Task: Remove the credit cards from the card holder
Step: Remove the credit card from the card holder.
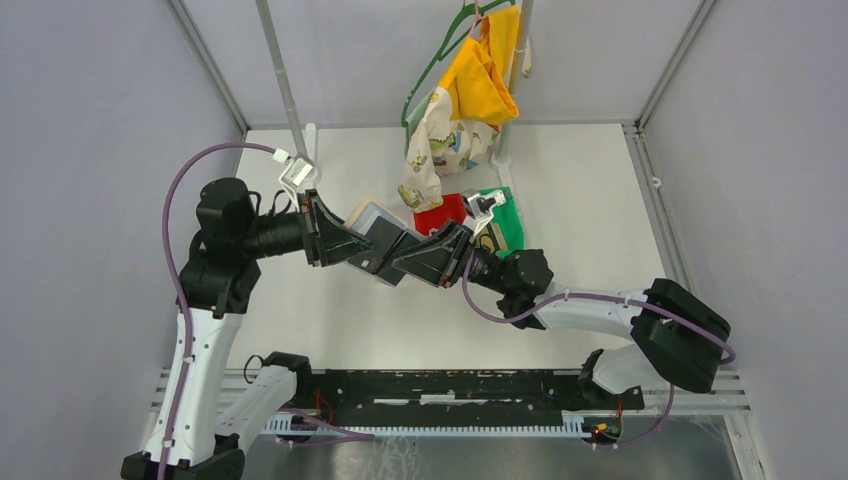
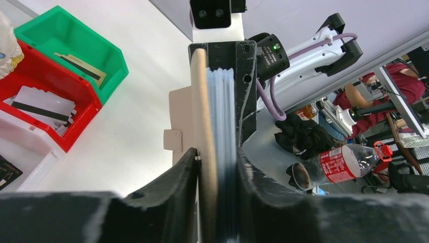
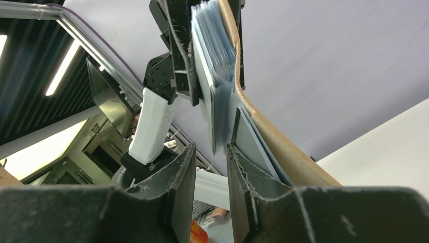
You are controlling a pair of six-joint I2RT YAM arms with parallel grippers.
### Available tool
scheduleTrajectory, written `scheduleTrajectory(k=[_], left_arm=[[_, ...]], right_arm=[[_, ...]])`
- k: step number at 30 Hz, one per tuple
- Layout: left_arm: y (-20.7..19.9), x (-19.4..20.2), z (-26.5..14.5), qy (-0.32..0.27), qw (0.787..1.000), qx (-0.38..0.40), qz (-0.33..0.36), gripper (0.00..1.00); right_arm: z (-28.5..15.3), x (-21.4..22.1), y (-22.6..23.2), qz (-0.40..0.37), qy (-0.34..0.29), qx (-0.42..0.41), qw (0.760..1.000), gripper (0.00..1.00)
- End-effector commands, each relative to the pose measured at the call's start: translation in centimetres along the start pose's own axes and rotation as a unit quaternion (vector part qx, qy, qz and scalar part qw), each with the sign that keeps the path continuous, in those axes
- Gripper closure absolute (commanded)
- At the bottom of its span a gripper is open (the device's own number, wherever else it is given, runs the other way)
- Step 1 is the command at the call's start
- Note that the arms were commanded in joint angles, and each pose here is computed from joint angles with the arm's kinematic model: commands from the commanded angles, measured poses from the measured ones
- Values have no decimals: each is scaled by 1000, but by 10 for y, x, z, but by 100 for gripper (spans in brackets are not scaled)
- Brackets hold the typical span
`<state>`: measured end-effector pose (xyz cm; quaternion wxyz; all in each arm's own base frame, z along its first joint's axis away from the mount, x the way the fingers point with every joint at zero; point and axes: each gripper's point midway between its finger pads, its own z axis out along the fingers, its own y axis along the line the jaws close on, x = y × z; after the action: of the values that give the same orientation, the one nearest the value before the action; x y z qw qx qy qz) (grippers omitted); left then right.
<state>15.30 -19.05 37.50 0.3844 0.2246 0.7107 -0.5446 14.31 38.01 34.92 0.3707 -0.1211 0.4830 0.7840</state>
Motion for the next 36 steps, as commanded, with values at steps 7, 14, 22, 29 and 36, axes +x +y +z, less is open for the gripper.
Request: scheduleTrajectory(k=[7, 14, 22, 29, 36], left_arm=[[-20, -8, -3, -8, 999, 34, 33, 54], [-9, -7, 1, -5, 999, 25, 22, 67], [2, -11, 0, -21, 999, -11, 35, 94], [19, -13, -2, -23, 996, -63, 53, 98], [17, -9, 2, -5, 999, -39, 33, 89]], right_arm=[[26, -14, 9, 2, -3, -17, 1000, 68], [27, -17, 18, 13, -12, -41, 999, 79], [23, -20, 22, 8, -19, -41, 999, 98], [18, -25, 36, -2, -26, -59, 998, 100], [13, -28, 42, -3, -34, -65, 997, 100]])
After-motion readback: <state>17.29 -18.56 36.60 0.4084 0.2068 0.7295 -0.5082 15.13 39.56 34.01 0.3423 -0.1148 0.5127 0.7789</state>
